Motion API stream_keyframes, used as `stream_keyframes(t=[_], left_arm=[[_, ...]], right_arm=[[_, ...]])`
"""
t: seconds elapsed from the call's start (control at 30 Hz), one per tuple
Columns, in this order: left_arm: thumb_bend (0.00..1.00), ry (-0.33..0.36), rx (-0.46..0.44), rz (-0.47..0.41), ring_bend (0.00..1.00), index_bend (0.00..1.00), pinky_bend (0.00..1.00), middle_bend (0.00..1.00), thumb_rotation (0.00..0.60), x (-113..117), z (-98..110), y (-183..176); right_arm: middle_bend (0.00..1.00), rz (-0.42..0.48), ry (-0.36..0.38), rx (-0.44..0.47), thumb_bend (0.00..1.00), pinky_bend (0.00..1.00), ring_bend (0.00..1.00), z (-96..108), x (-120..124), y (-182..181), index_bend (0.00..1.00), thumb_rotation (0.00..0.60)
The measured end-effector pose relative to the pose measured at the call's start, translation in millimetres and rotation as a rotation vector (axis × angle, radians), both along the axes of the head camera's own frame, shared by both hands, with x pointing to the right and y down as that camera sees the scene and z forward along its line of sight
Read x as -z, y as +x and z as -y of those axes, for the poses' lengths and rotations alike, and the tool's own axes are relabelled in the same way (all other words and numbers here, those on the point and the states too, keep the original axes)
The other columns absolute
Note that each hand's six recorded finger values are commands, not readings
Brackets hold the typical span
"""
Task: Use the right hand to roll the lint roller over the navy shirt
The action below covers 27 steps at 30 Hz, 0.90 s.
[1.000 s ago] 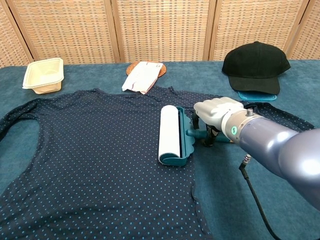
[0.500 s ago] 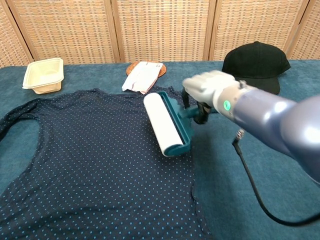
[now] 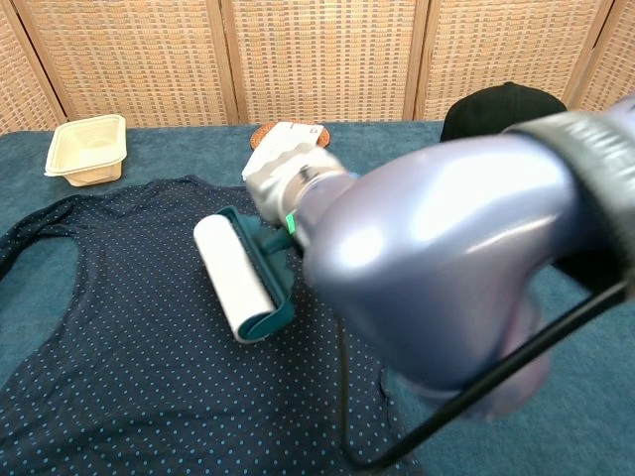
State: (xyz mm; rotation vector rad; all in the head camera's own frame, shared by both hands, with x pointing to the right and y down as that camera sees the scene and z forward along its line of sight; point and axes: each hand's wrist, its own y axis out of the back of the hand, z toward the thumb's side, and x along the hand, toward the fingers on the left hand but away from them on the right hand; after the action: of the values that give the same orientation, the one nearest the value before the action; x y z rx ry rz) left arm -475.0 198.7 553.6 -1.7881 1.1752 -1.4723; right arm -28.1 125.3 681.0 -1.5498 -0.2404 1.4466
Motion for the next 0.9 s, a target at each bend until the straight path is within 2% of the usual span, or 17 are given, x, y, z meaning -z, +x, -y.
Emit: stream_keyframes(t=[0.17,0.3,0.5,0.63,0.9], left_arm=[[0.0,-0.001,0.0,0.003,0.0,0.0,0.0,0.0,0.6,0,-1,0],[0.0,0.002,-0.001,0.005,0.0,0.0,0.0,0.0,0.6,0,-1,1],[0.0,0.002,-0.006,0.007,0.0,0.0,0.0,0.0,0.6,0,-1,2],[0.0,0.004,-0.01,0.009,0.0,0.0,0.0,0.0,0.6,0,-2,4],[0.0,0.0,-0.024,0.018,0.0,0.0,0.0,0.0,0.6,-1,-4,8]], right_arm=[[1.0,-0.011,-0.002,0.047,0.85,1.0,1.0,-14,-4,-19,0.73,0.6],[1.0,-0.026,0.011,0.07,0.85,1.0,1.0,-20,-8,-21,0.73,0.6],[1.0,-0.09,0.091,0.14,0.85,1.0,1.0,-22,-18,-6,0.73,0.6],[1.0,-0.164,0.158,0.169,0.85,1.0,1.0,-13,-28,23,0.73,0.6],[1.0,-0.287,0.236,0.117,0.85,1.0,1.0,24,-33,88,0.73,0.6]])
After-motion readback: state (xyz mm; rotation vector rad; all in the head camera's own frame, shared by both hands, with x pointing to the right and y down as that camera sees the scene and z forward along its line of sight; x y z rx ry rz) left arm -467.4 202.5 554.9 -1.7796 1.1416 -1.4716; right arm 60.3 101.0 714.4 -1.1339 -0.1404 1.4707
